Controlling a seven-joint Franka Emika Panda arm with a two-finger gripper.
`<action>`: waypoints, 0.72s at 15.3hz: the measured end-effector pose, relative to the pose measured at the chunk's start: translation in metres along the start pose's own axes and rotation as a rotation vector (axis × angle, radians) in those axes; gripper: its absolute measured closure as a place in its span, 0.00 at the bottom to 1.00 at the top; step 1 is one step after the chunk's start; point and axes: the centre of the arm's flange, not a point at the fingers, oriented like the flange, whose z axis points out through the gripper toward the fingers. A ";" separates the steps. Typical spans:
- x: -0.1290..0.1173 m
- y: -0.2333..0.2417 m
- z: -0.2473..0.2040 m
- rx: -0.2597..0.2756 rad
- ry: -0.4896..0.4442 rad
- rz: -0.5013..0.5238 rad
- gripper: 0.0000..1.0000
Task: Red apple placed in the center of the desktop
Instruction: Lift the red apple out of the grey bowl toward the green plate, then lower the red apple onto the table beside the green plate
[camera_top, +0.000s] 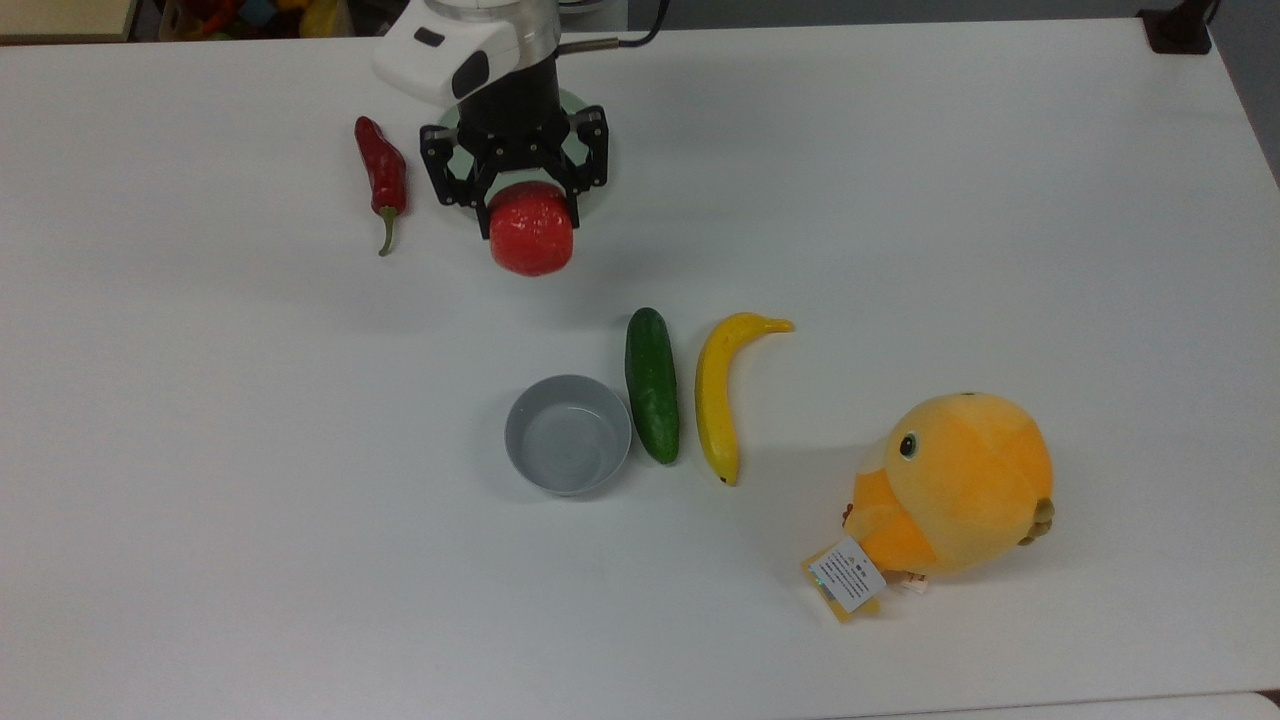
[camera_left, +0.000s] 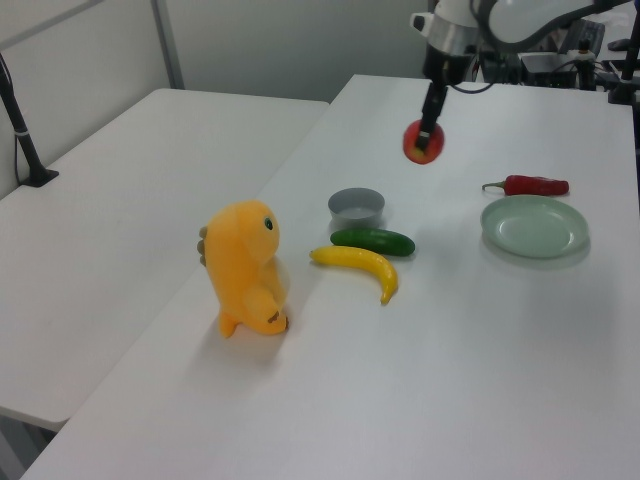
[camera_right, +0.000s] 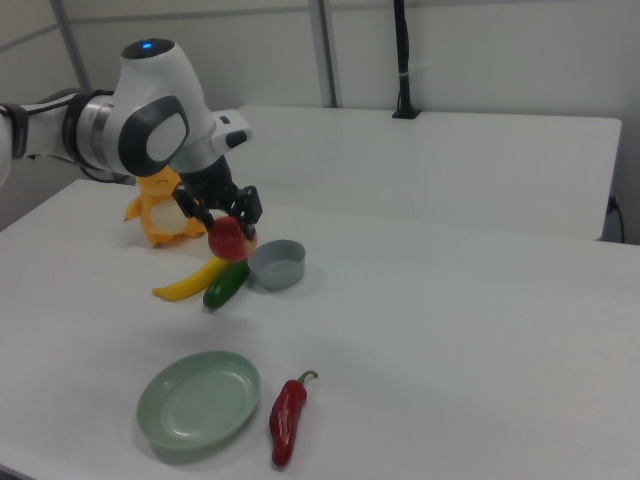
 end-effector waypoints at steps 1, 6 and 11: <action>-0.008 -0.001 0.006 0.002 -0.020 -0.005 0.26; -0.020 0.003 0.060 0.023 -0.115 -0.029 0.26; -0.024 0.004 0.086 0.035 -0.155 -0.062 0.26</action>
